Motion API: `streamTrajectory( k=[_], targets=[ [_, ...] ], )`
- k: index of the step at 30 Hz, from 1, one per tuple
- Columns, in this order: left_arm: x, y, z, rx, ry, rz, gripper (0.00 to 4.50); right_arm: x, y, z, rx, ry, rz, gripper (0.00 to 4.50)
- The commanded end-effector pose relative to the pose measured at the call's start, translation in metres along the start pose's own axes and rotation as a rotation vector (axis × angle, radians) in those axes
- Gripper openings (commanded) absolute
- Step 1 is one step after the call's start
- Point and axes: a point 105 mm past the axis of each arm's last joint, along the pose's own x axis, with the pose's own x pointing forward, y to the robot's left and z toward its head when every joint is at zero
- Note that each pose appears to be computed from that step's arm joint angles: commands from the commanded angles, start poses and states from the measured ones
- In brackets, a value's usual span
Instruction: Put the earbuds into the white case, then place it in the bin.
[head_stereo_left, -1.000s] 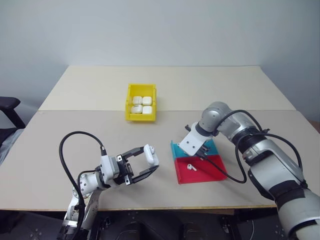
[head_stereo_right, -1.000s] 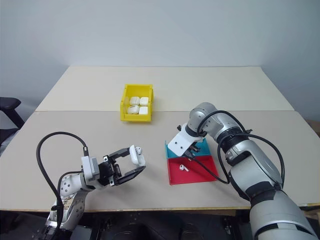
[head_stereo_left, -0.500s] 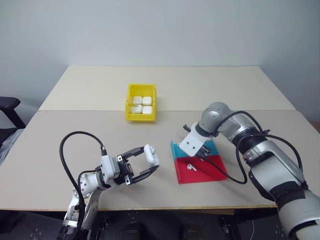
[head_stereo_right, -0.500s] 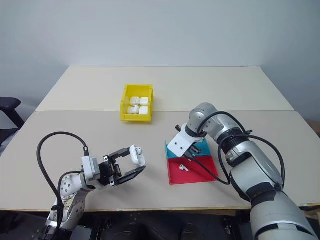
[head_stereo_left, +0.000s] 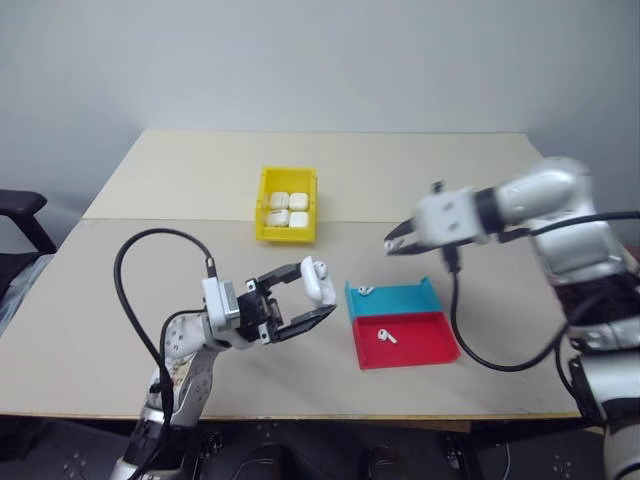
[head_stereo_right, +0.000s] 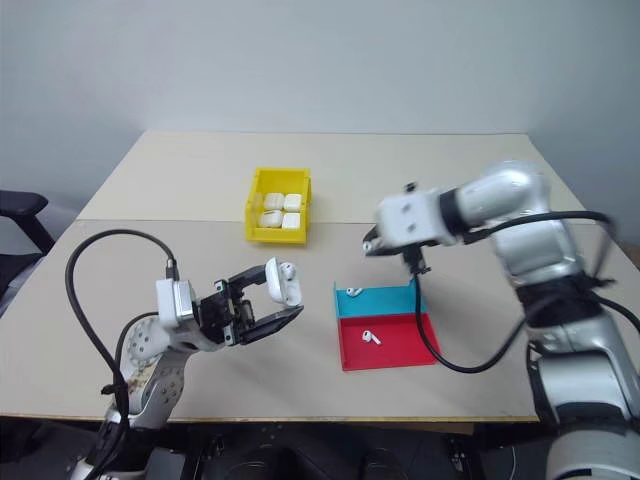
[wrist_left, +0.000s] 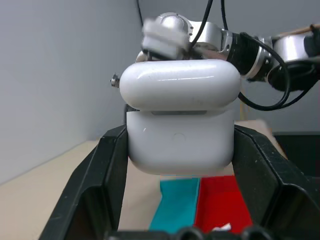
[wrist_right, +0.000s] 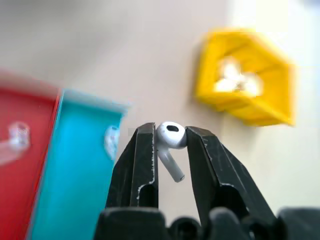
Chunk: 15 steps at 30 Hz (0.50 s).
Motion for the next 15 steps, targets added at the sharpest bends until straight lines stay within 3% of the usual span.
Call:
streamTrajectory(
  k=[1, 8, 15],
  targets=[
    [0.018, 0.001, 0.012, -0.026, -0.107, -0.062, 2.78, -0.041, -0.001, 0.049, 0.185, -0.276, -0.187, 0.84],
    [0.045, 0.003, 0.020, -0.080, -0.202, -0.144, 2.78, -0.065, 0.013, 0.093, 0.630, -0.840, -0.339, 0.84],
    [0.059, 0.003, 0.024, -0.103, -0.250, -0.193, 2.78, -0.045, 0.054, 0.104, 0.869, -0.961, -0.268, 0.84]
  ],
)
